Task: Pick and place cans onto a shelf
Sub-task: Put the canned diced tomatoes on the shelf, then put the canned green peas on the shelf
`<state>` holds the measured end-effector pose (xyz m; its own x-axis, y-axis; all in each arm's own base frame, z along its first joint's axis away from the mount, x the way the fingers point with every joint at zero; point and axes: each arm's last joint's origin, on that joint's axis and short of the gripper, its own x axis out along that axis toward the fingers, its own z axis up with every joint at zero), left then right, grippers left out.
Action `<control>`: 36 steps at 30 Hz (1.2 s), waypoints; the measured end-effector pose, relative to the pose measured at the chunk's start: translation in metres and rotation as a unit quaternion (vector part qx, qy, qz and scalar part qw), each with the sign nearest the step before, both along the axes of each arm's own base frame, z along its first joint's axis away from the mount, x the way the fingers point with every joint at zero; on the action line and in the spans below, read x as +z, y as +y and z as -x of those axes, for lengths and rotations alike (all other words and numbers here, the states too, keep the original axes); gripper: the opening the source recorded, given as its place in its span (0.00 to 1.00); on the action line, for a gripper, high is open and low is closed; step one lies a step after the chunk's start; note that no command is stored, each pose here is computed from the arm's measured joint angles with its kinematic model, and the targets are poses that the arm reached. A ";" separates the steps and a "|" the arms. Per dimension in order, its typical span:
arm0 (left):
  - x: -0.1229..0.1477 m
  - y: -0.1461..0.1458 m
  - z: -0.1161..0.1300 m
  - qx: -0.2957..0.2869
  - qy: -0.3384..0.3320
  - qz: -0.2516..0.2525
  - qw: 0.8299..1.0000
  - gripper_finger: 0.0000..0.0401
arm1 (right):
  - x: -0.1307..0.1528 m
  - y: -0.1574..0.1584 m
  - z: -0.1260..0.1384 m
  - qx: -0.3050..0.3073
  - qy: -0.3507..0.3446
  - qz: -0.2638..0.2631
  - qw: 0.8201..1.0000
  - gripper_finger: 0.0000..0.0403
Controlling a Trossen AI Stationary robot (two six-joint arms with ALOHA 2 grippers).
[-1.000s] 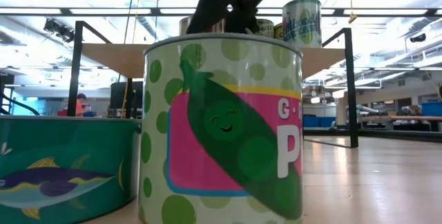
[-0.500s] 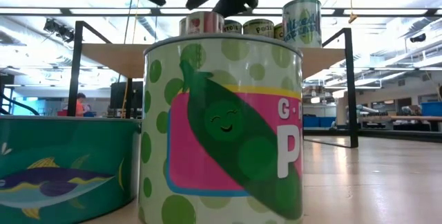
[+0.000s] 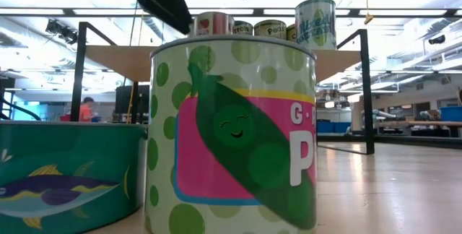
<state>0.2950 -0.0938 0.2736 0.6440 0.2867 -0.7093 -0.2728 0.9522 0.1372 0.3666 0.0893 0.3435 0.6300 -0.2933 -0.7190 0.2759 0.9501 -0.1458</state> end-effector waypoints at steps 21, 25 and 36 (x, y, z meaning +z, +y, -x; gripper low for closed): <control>-0.029 0.015 -0.057 0.040 -0.093 0.006 0.995 0.56 | 0.028 0.052 0.071 -0.067 0.005 -0.042 0.997 0.86; -0.027 0.016 -0.061 0.025 -0.107 -0.007 0.994 0.55 | 0.028 0.059 0.082 -0.070 0.016 -0.044 0.996 0.86; 0.005 -0.019 -0.037 -0.123 -0.124 0.089 0.981 0.55 | 0.013 0.097 0.116 -0.014 0.008 -0.029 0.999 0.86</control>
